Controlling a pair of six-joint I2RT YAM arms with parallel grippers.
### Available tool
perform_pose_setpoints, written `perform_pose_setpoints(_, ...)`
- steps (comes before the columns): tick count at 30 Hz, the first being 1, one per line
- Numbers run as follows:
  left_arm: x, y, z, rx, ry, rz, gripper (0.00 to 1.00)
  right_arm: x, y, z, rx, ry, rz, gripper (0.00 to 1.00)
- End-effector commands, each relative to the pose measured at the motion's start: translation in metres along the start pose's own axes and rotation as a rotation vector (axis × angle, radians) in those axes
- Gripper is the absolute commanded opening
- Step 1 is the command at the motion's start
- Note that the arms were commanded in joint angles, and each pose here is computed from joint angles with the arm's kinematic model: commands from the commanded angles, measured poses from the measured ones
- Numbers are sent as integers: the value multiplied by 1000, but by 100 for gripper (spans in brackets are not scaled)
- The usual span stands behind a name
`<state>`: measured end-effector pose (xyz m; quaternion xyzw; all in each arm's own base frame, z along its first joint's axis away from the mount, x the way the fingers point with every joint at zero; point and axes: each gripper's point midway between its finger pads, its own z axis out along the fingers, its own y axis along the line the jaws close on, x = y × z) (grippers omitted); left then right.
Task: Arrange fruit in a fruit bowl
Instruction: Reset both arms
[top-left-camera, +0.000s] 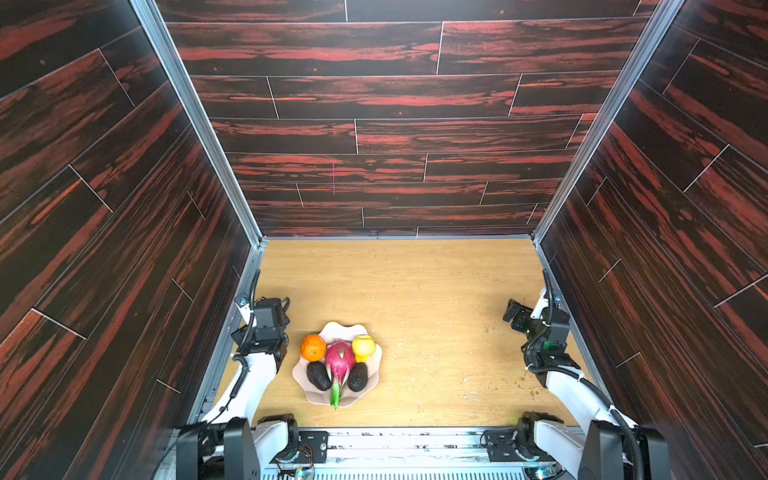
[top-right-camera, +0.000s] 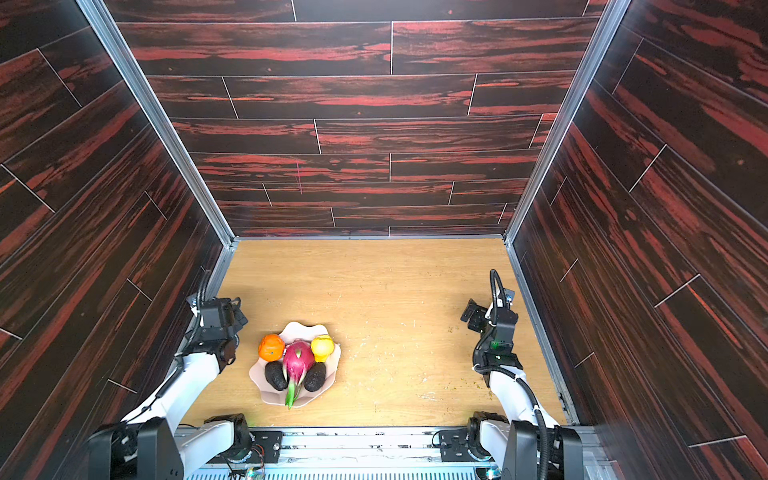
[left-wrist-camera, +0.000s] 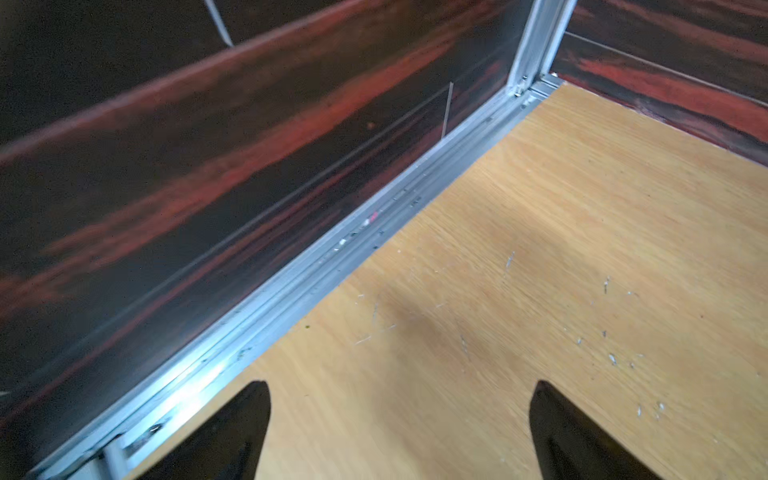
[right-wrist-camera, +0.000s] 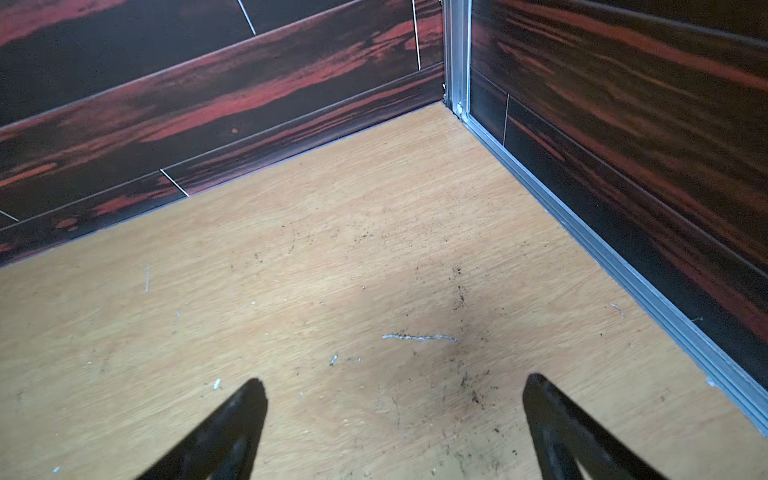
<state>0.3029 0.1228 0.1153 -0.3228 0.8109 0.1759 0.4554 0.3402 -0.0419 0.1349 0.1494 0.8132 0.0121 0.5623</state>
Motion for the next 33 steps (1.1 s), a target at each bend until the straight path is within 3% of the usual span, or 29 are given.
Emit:
perform_pose_setpoints(1,-15,-24,6,133,-124,-6,100,-12,4,3,-33,-108,-19,98)
perform_pose_setpoints(5,-19,-49,8,278,-245,6,100,-14,15,19,-98,-183,-57,98)
perform_pose_setpoints(10,-4,-80,18,422,-226,43,99,-13,18,32,-97,-208,-135,99)
perform_pose_setpoints(13,1,-93,24,481,-268,48,99,-1,20,34,-126,-242,-145,99)
perform_pose_setpoints(14,-5,-94,26,480,-295,44,100,1,22,36,-143,-248,-146,98)
perform_pose_setpoints(18,6,-101,32,463,-158,115,100,10,27,53,-149,-134,-169,99)
perform_pose_setpoints(33,8,-110,30,459,-159,169,100,7,26,51,-139,-158,-168,99)
